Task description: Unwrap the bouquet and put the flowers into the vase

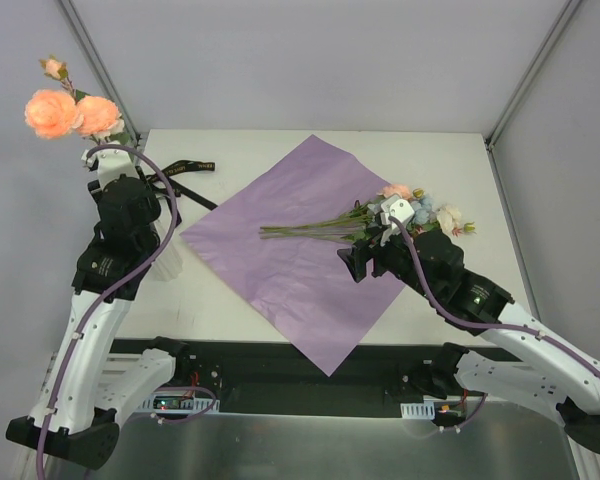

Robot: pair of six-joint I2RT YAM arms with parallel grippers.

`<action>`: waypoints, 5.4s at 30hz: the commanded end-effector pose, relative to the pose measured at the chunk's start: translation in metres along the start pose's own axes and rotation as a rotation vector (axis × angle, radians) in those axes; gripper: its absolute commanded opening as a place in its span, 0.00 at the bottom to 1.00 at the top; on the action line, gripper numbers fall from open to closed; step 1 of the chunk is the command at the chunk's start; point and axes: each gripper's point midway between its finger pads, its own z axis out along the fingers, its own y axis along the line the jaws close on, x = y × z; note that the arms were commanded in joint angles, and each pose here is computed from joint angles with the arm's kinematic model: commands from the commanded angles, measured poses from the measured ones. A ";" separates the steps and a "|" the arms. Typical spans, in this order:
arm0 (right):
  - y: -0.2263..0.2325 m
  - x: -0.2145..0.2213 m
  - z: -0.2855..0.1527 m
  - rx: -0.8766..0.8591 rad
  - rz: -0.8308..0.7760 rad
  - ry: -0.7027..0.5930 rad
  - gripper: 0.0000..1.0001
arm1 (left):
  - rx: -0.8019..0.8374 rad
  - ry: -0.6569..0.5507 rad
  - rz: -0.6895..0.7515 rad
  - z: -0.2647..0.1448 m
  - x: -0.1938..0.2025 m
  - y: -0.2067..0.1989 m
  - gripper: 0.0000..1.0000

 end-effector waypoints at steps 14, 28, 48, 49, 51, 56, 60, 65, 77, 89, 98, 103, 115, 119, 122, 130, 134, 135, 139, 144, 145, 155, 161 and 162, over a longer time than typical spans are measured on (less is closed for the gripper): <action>0.007 0.000 0.023 -0.006 0.022 0.031 0.83 | 0.647 -0.250 -0.149 -0.085 -0.079 -0.066 0.98; -0.035 0.043 0.085 0.366 0.591 0.243 0.80 | 1.461 0.221 -0.123 -0.099 -0.035 -0.243 0.90; -0.119 0.128 0.190 0.749 1.375 0.321 0.20 | 1.278 0.506 0.041 -0.064 0.091 -0.288 0.79; -0.121 0.127 0.194 0.754 1.376 0.317 0.21 | 1.289 0.501 0.040 -0.066 0.090 -0.289 0.79; -0.125 0.133 0.202 0.779 1.390 0.315 0.23 | 1.304 0.518 0.036 -0.069 0.093 -0.292 0.79; -0.128 0.146 0.208 0.818 1.432 0.326 0.26 | 1.305 0.529 0.036 -0.068 0.096 -0.294 0.79; -0.135 0.154 0.205 0.865 1.429 0.317 0.27 | 1.304 0.528 0.036 -0.067 0.096 -0.294 0.79; -0.139 0.159 0.207 0.876 1.438 0.315 0.27 | 1.312 0.537 0.033 -0.068 0.098 -0.295 0.79; -0.149 0.170 0.209 0.924 1.480 0.304 0.21 | 1.314 0.552 0.034 -0.068 0.102 -0.297 0.79; -0.152 0.169 0.206 0.926 1.478 0.291 0.01 | 1.309 0.550 0.036 -0.067 0.102 -0.296 0.78; -0.150 0.123 0.165 0.868 1.501 0.148 0.01 | 1.309 0.536 0.032 -0.068 0.097 -0.294 0.78; -0.149 0.108 0.159 0.831 1.486 0.125 0.01 | 1.309 0.533 0.033 -0.068 0.097 -0.294 0.78; -0.132 0.067 0.141 0.662 1.398 0.090 0.01 | 1.336 0.512 0.036 -0.074 0.091 -0.293 0.79; -0.129 0.030 0.124 0.589 1.314 0.015 0.01 | 1.334 0.515 0.032 -0.073 0.090 -0.292 0.79; -0.128 -0.005 0.115 0.515 1.194 -0.038 0.01 | 1.326 0.517 0.012 -0.069 0.087 -0.290 0.79; -0.096 -0.065 0.115 0.149 0.635 -0.116 0.01 | 1.541 0.489 -0.075 -0.102 0.060 -0.289 0.81; -0.037 -0.081 0.103 -0.237 0.336 -0.120 0.01 | 1.756 0.507 -0.129 -0.128 0.053 -0.297 0.82; -0.030 -0.076 0.101 -0.275 0.304 -0.109 0.01 | 1.802 0.505 -0.144 -0.133 0.050 -0.298 0.81; -0.020 -0.068 0.082 -0.340 0.228 -0.146 0.01 | 1.925 0.527 -0.225 -0.152 0.040 -0.295 0.80; 0.015 -0.073 0.057 -0.569 0.143 -0.156 0.01 | 2.012 0.535 -0.263 -0.162 0.038 -0.292 0.83; 0.017 -0.073 0.055 -0.583 0.144 -0.154 0.01 | 2.035 0.502 -0.275 -0.165 0.031 -0.291 0.85; 0.052 -0.070 0.052 -0.769 0.143 -0.106 0.01 | 2.057 0.494 -0.309 -0.168 0.033 -0.291 0.82; 0.064 -0.067 0.055 -0.794 0.133 -0.074 0.01 | 2.068 0.517 -0.305 -0.170 0.036 -0.293 0.70; 0.065 -0.065 0.056 -0.794 0.130 -0.064 0.01 | 2.076 0.525 -0.301 -0.172 0.038 -0.293 0.70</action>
